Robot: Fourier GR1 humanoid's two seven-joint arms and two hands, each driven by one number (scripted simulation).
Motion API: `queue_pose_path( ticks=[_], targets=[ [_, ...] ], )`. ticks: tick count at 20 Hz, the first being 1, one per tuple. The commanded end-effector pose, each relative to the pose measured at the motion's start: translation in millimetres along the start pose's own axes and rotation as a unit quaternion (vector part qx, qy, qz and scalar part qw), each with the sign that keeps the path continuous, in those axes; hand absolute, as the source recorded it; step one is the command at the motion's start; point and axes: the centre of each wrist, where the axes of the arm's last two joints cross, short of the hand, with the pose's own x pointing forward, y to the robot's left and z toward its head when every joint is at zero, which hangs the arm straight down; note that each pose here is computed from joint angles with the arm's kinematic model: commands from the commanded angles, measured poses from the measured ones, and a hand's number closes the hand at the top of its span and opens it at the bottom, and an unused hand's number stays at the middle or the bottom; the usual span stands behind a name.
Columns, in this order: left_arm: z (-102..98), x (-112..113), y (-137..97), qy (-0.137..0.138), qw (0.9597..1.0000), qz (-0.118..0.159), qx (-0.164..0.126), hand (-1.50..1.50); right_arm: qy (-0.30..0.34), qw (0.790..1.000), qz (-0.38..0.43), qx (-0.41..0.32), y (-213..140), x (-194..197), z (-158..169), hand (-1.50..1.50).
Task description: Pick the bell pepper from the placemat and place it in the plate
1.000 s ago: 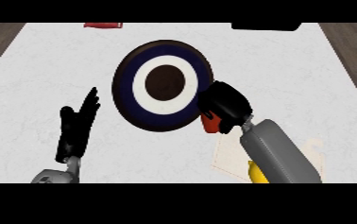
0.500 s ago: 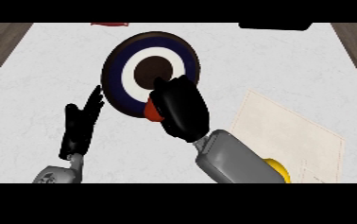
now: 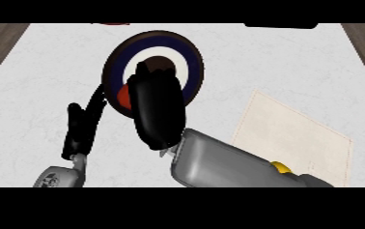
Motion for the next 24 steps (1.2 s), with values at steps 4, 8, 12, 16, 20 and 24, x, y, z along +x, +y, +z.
queue_pose_path(
  ticks=[4, 8, 12, 16, 20, 24],
  targets=[
    [9.1, -15.0, 5.4, 0.005, 1.0000, 0.003, 0.004, 0.00, 0.053, 0.999, 0.008, 0.000, 9.6, -1.3, -37.4, 1.50],
    [-2.5, -9.2, 10.9, -0.002, 0.9999, 0.001, 0.011, 0.00, 0.073, 0.997, 0.033, 0.018, 26.1, -11.1, -50.0, 1.50],
    [5.3, 7.1, -2.3, -0.014, 0.9999, -0.002, 0.000, 0.00, 0.096, 0.992, 0.035, 0.081, 37.2, -35.1, -65.9, 1.50],
    [-2.1, 3.1, -7.4, -0.010, 0.9999, 0.004, 0.002, 0.00, 0.099, 0.984, 0.023, 0.149, 44.5, -46.3, -64.4, 1.50],
    [2.8, 6.3, -4.4, -0.011, 0.9999, 0.002, -0.006, 0.00, 0.127, 0.963, 0.039, 0.233, 65.0, -77.8, -59.8, 1.50],
    [8.7, 7.7, -3.3, -0.004, 0.9999, 0.012, 0.006, 0.00, 0.095, 0.961, 0.001, 0.261, 66.6, -92.6, -67.1, -1.50]
  ],
)
